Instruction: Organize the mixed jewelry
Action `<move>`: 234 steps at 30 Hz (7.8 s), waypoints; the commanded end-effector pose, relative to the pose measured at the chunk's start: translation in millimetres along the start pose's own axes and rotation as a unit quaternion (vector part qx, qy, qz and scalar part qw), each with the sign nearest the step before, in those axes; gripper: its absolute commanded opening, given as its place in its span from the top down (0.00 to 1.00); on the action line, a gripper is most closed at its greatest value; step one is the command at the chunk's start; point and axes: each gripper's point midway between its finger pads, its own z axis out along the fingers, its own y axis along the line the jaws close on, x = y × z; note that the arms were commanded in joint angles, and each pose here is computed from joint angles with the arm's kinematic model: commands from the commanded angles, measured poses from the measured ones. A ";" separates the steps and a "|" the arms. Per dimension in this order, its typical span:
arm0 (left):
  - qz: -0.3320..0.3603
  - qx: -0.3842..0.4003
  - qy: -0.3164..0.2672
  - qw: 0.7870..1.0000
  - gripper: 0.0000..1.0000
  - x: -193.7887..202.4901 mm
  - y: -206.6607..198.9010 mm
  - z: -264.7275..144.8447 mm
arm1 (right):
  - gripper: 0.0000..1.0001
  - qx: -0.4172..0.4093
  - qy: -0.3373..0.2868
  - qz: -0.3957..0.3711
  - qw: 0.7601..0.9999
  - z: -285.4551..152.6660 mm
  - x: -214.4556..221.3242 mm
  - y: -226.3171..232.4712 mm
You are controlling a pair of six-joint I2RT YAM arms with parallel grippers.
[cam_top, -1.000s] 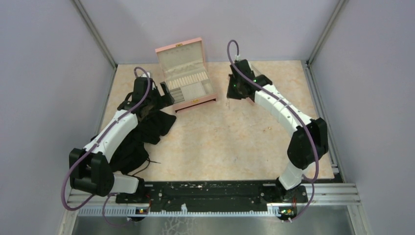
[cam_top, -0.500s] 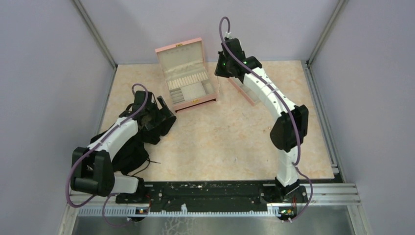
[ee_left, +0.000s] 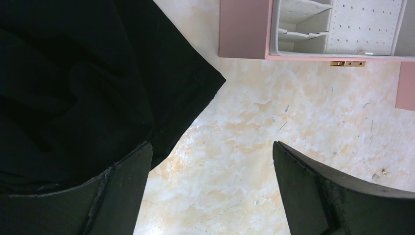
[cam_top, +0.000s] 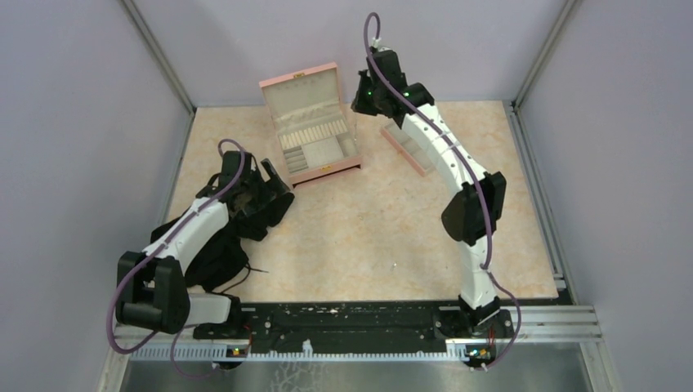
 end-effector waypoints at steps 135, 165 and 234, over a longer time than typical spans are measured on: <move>0.336 0.080 -0.023 0.938 0.02 49.6 -152.3 -30.0 | 0.69 0.343 0.160 0.108 0.919 -108.4 209.1 -309.4; 0.335 0.072 -0.005 0.939 0.01 58.4 -144.5 -24.6 | 0.64 0.367 0.174 0.141 0.903 -91.4 239.4 -324.2; 0.326 0.059 0.020 0.943 0.02 69.0 -137.8 -19.1 | 0.58 0.224 0.045 0.093 0.969 -58.0 89.9 -262.8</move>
